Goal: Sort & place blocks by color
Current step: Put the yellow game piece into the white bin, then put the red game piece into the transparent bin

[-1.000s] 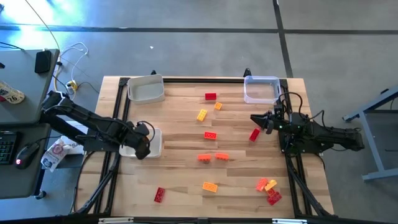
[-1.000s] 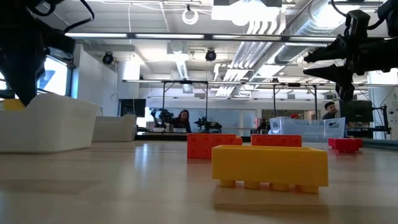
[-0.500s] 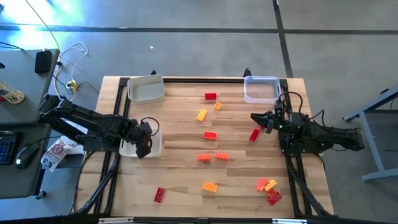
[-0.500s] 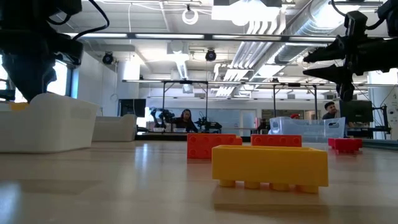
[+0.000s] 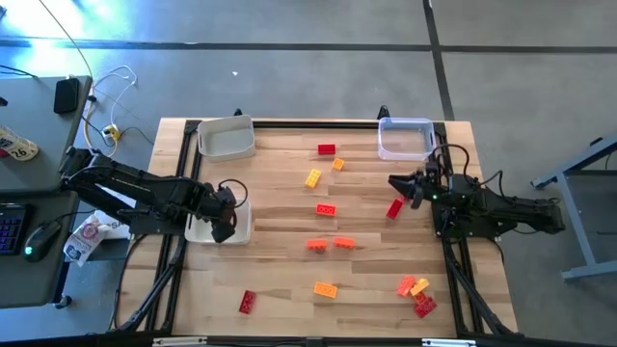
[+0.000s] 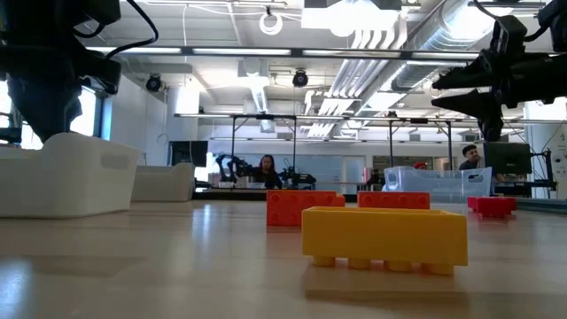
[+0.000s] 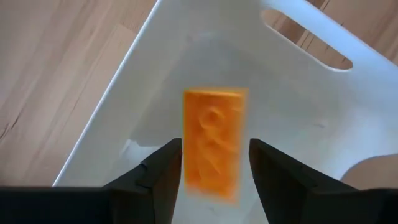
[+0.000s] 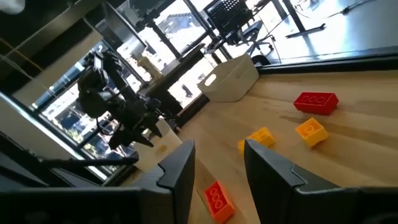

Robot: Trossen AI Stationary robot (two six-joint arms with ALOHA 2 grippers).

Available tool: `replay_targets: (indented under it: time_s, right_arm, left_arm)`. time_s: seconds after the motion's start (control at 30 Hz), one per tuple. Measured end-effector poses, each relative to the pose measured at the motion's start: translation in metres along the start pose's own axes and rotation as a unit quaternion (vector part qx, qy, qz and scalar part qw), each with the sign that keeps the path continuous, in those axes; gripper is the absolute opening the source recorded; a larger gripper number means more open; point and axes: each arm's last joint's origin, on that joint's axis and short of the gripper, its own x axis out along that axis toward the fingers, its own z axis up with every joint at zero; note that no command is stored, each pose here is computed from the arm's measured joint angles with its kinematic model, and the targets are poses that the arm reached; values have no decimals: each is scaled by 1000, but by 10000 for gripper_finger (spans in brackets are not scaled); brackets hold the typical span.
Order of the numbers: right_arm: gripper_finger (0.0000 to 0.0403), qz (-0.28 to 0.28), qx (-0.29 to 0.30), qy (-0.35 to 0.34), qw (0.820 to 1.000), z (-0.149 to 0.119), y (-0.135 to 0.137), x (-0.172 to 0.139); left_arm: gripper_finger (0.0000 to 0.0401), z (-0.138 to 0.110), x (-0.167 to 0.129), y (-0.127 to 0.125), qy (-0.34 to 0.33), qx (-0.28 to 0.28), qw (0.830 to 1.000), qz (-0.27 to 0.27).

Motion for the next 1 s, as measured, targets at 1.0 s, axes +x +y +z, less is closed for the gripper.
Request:
replay_targets:
  time_s: [1.0]
  right_arm:
    - [124, 61, -13, 34, 997, 43, 37, -10]
  left_arm:
    - [195, 7, 0, -6, -39, -38, 998, -31]
